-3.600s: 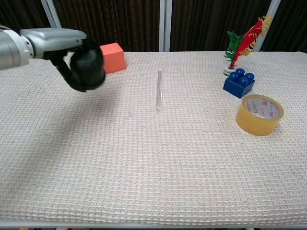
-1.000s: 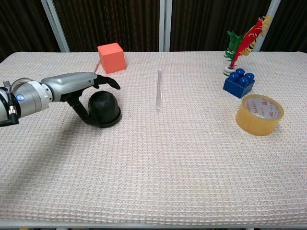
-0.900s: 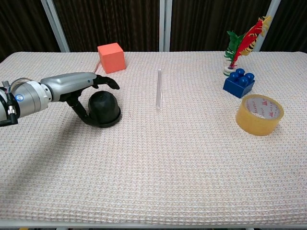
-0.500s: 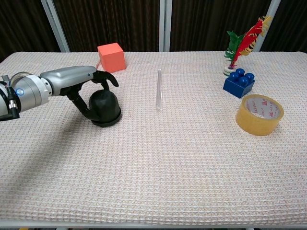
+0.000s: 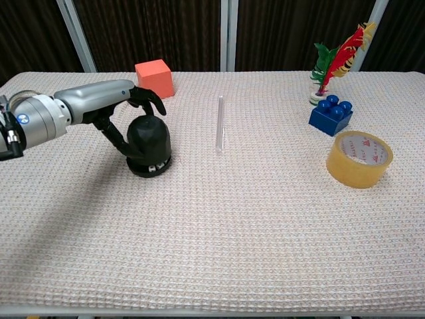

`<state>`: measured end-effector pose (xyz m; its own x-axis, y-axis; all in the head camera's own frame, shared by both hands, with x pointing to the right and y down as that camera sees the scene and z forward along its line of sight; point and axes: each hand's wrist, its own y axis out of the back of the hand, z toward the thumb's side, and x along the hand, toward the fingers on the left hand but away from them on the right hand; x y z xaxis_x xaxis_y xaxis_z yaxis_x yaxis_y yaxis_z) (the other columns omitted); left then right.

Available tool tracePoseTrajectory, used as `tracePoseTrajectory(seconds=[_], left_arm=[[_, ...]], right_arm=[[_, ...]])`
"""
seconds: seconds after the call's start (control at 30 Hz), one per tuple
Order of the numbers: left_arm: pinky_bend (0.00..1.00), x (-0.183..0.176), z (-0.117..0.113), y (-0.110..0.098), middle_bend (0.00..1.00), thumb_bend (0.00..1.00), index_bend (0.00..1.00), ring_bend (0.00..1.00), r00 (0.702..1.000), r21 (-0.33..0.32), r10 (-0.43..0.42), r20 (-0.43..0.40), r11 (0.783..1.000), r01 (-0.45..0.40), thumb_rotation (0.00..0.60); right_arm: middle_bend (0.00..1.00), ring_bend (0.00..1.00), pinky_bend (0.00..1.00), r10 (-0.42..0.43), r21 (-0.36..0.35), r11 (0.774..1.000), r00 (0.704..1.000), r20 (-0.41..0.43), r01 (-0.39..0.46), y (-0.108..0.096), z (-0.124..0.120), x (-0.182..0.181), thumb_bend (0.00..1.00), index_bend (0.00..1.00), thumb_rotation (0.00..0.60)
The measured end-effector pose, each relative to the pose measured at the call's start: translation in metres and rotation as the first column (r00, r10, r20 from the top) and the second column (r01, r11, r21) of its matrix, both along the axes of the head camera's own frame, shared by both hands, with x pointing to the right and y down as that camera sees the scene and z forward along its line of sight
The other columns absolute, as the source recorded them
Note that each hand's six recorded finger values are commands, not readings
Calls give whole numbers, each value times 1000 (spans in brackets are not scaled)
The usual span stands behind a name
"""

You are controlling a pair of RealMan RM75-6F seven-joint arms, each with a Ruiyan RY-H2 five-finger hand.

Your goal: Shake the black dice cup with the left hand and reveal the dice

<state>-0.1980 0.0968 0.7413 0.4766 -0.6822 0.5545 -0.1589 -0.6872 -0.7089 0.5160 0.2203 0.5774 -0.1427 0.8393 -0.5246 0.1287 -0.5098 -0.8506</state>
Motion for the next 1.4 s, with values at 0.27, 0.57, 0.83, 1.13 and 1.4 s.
tracePoseTrajectory(seconds=[0.27, 0.57, 0.83, 1.13, 1.4], left_arm=[[182, -6, -21, -20, 417, 138, 272, 186, 999, 68, -30, -22, 997, 31, 600], [184, -40, -18, -52, 343, 164, 243, 153, 991, 192, -104, 82, 978, 86, 600], [133, -69, -2, -60, 53, 126, 135, 25, 973, 200, -177, 150, 969, 145, 600], [132, -72, -17, -59, 71, 126, 135, 25, 976, 225, -192, 100, 960, 166, 600], [118, -106, -54, -55, 92, 84, 135, 25, 958, 360, -263, 116, 910, 207, 600]], right_arm=[[0, 0, 0, -3, -4, 1000, 1000, 0, 3, 0, 1, -1, 160, 0, 600], [0, 0, 0, -5, -6, 1000, 1000, -4, 5, 0, 1, -2, 160, 0, 600], [0, 0, 0, -4, -4, 1000, 1000, -7, 4, 0, 0, -2, 159, 0, 600], [0, 0, 0, -4, 1, 1000, 1000, -2, 4, 0, -1, -2, 160, 0, 600], [0, 0, 0, -12, 15, 1000, 1000, 6, 12, -1, -4, -4, 160, 0, 600]])
